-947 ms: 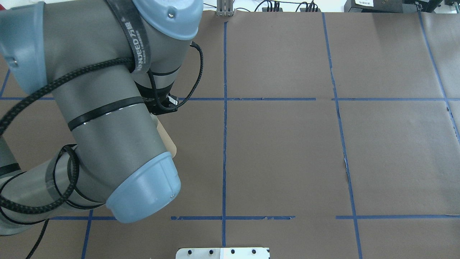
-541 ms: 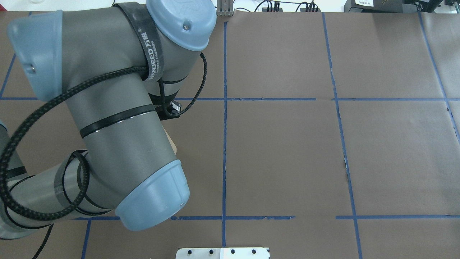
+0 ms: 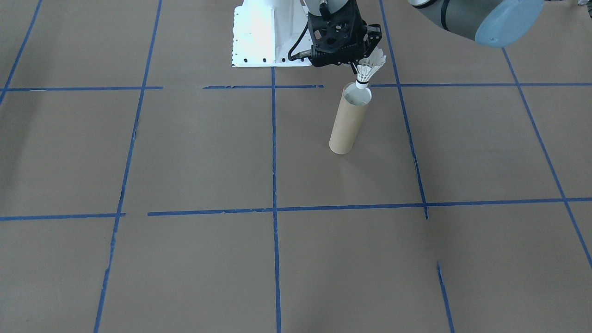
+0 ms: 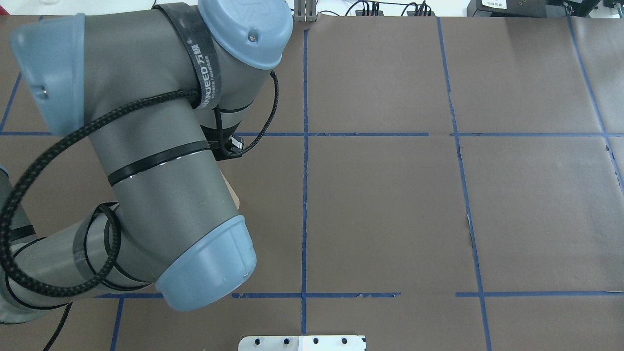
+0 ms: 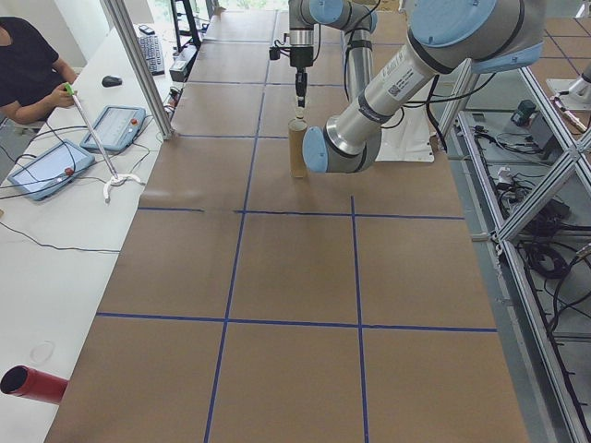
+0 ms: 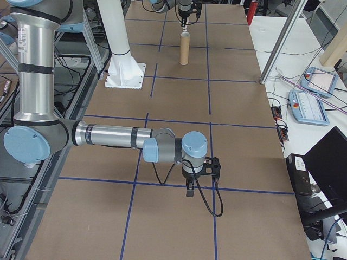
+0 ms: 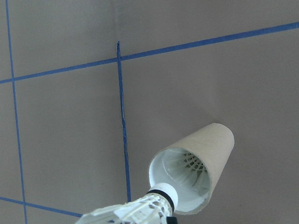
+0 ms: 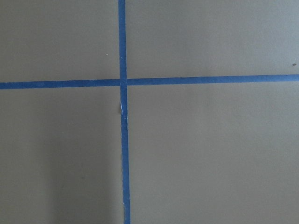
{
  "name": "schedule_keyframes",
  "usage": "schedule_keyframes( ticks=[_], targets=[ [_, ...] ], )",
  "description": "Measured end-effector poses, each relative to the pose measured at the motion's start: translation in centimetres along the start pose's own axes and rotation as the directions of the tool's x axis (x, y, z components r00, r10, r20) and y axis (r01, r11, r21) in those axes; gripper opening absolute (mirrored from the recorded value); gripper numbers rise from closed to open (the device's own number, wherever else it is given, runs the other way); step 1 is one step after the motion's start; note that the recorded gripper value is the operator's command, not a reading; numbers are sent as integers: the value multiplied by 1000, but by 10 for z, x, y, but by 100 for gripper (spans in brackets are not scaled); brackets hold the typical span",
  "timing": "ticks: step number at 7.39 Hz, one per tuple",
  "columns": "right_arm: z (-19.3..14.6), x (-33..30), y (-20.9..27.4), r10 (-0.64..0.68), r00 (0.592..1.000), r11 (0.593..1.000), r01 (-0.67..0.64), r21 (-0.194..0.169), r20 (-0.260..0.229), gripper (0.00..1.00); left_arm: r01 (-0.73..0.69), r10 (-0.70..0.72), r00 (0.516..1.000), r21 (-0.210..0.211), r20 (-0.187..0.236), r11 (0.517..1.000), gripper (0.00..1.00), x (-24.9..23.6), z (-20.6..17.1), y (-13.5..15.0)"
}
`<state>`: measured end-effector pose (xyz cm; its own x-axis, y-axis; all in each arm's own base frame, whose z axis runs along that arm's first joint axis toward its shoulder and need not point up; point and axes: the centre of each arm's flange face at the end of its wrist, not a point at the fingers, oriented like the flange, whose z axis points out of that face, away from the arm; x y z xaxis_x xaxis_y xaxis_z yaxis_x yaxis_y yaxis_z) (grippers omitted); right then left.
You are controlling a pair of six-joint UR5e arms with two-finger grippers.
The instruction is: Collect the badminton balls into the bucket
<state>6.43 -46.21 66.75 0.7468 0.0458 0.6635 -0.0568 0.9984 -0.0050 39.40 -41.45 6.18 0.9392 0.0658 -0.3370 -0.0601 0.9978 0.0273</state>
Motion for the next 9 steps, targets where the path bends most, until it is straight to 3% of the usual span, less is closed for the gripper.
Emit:
schedule_keyframes(
  ticks=[3, 5, 9],
  targets=[
    [0, 0, 0, 0, 1000, 1000, 0, 0, 0, 100, 5, -5, 1000, 20, 8, 1000, 81, -3, -1, -2],
    [0, 0, 0, 0, 1000, 1000, 0, 0, 0, 100, 6, -6, 1000, 26, 3, 1000, 100, -4, -2, -3],
    [0, 0, 0, 0, 1000, 1000, 0, 0, 0, 100, -18, 22, 999, 83, -40, 996, 100, -23, 13, -32]
  ],
)
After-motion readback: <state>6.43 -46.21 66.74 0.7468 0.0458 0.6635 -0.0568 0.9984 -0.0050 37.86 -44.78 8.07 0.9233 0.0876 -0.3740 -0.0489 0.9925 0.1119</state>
